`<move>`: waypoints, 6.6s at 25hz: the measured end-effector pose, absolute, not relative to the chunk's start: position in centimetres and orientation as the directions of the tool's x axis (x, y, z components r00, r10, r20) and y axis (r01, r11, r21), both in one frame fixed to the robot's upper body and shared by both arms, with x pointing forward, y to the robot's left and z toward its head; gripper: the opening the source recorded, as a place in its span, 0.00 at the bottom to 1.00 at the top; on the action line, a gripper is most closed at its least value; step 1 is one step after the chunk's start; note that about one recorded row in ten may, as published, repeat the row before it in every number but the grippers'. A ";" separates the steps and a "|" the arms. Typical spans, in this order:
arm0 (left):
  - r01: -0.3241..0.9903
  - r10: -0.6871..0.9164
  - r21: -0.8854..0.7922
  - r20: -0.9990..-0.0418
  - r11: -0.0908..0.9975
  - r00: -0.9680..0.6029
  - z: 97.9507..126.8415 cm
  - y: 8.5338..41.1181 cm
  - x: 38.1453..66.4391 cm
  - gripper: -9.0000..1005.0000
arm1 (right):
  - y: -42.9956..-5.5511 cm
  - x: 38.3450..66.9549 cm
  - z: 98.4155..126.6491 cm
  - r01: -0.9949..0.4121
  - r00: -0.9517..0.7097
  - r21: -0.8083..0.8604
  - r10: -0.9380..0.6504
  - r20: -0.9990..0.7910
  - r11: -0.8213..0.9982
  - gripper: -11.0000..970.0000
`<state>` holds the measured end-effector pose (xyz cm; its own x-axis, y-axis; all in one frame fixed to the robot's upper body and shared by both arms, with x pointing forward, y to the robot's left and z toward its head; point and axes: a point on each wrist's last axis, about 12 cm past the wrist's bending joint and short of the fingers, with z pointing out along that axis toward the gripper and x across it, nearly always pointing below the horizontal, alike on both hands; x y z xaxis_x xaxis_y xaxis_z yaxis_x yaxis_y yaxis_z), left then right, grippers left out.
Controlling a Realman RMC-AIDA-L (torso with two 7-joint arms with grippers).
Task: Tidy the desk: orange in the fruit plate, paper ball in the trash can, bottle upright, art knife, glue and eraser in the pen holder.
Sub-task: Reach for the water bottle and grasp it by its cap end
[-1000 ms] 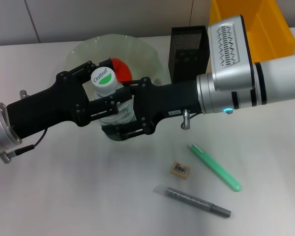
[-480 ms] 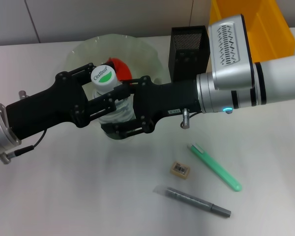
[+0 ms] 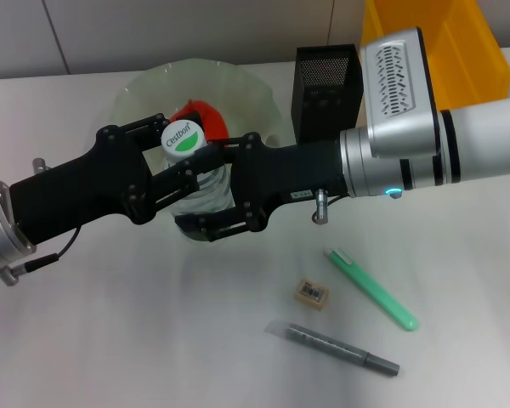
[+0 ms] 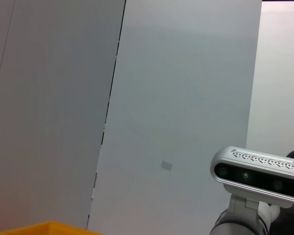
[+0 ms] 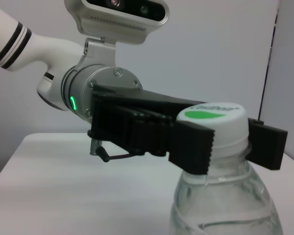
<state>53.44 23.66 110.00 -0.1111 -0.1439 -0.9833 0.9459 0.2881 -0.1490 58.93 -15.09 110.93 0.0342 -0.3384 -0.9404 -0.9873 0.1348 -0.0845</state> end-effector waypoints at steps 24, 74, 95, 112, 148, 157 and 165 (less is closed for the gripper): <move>0.942 -0.146 -0.169 -0.981 0.289 -0.131 110.0 23.7 53.5 0.48 | -15.1 58.8 111.0 -0.982 0.067 -0.116 -0.297 -0.952 0.149 0.80; 0.939 -0.141 -0.175 -0.980 0.295 -0.139 110.2 23.7 54.0 0.48 | -14.6 59.1 111.8 -0.978 0.091 -0.140 -0.286 -0.954 0.155 0.81; 0.940 -0.121 -0.169 -0.983 0.297 -0.139 111.1 23.7 54.9 0.48 | -15.5 58.7 111.9 -0.978 0.056 -0.107 -0.272 -0.961 0.178 0.81; 0.942 -0.103 -0.160 -0.985 0.296 -0.135 111.5 23.8 55.2 0.47 | -15.6 58.5 112.0 -0.981 0.037 -0.087 -0.273 -0.961 0.173 0.81; 0.945 -0.057 -0.140 -0.990 0.297 -0.129 111.8 23.7 55.6 0.46 | -16.4 58.2 111.9 -0.976 0.022 -0.078 -0.263 -0.965 0.204 0.80; 0.945 -0.054 -0.139 -0.990 0.296 -0.129 111.8 23.7 55.7 0.46 | -16.4 58.2 111.9 -0.975 0.029 -0.086 -0.267 -0.963 0.204 0.80; 0.946 -0.053 -0.139 -0.990 0.294 -0.129 111.8 23.6 55.7 0.46 | -16.3 58.3 111.9 -0.976 0.019 -0.076 -0.263 -0.965 0.206 0.80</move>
